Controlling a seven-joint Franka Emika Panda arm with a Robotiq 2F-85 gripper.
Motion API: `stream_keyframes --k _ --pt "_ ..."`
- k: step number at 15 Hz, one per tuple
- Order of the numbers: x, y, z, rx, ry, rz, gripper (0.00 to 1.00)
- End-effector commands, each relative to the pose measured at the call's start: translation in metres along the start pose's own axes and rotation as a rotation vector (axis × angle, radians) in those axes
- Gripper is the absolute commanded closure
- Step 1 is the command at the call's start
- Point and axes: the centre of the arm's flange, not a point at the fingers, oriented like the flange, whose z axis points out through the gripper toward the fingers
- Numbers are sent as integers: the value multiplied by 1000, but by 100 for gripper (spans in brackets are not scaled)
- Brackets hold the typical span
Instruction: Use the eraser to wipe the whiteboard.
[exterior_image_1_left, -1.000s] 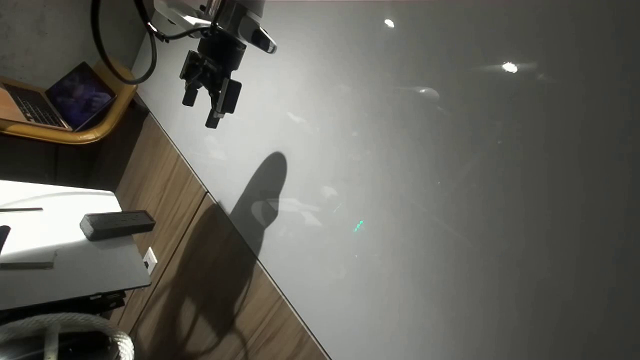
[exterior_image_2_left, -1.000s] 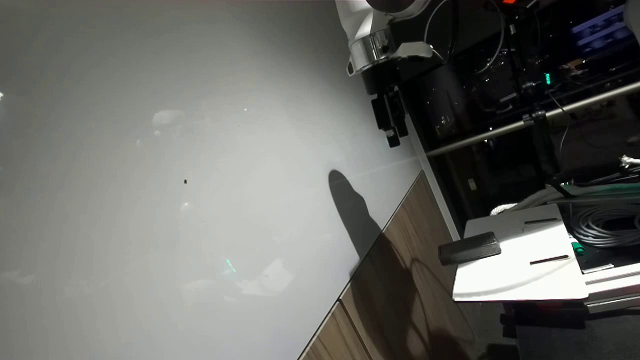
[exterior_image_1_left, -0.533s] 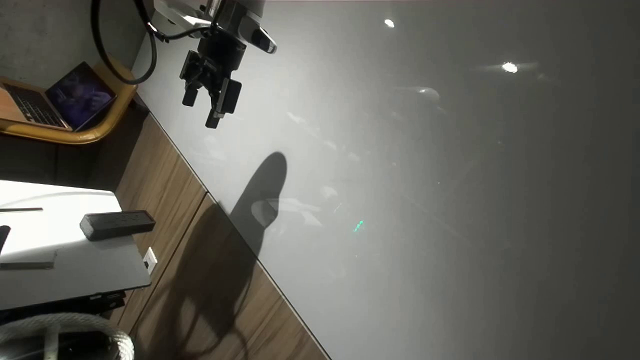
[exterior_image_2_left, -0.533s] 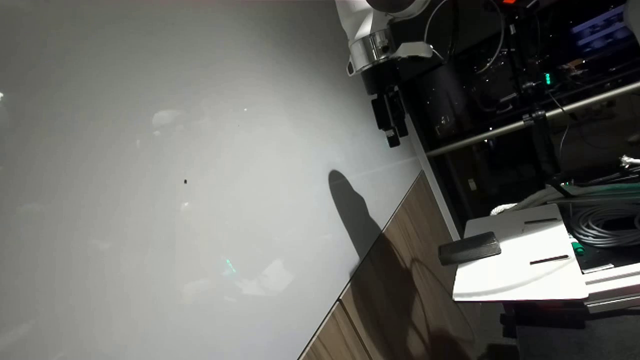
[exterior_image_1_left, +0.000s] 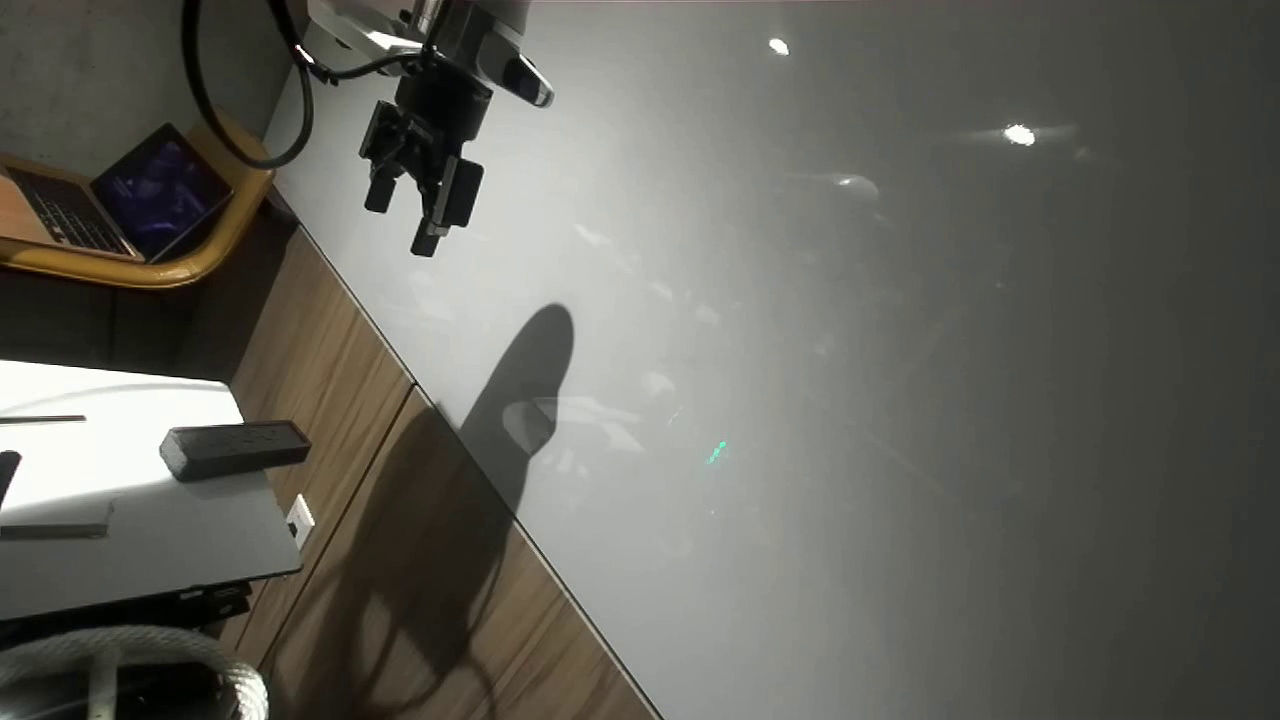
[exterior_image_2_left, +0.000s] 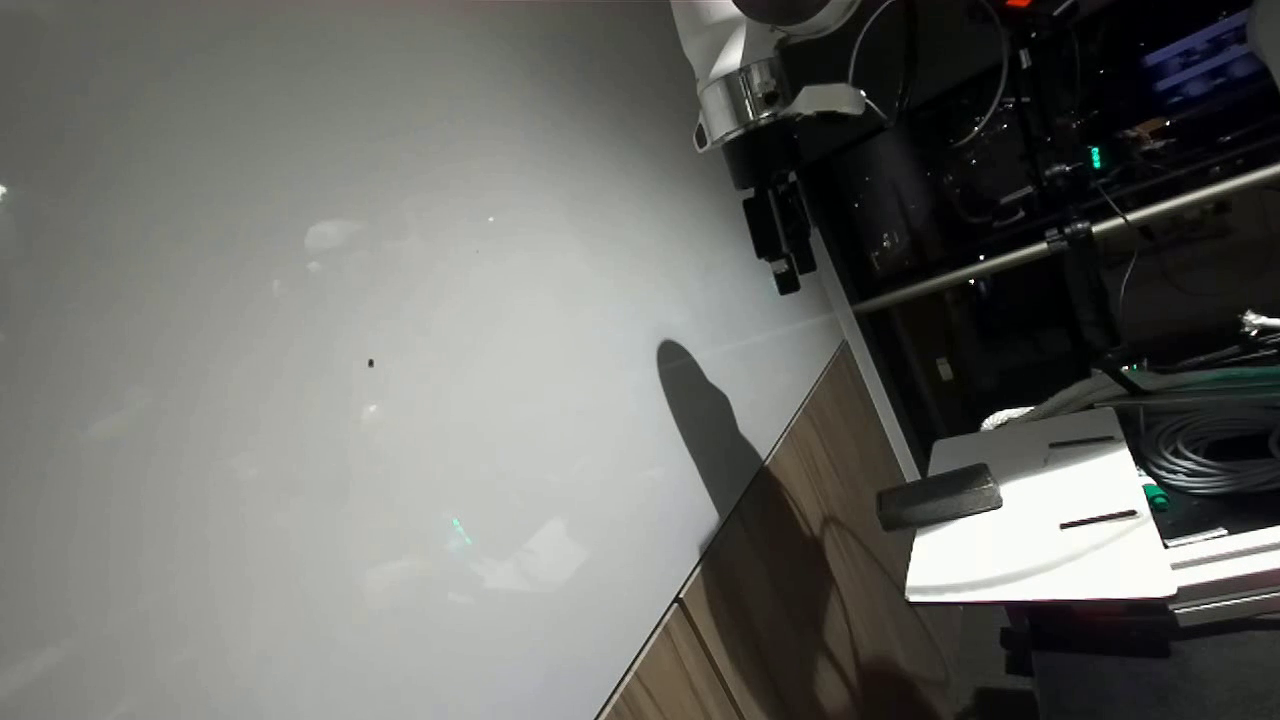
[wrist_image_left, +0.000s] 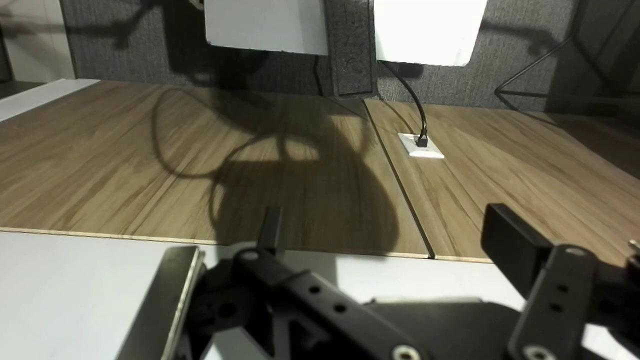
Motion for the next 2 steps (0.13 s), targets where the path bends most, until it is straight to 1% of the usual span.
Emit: stream_keyframes --k 1,2 --pt "0 0 0 0 0 0 0" --pt "0 0 0 0 0 0 0"
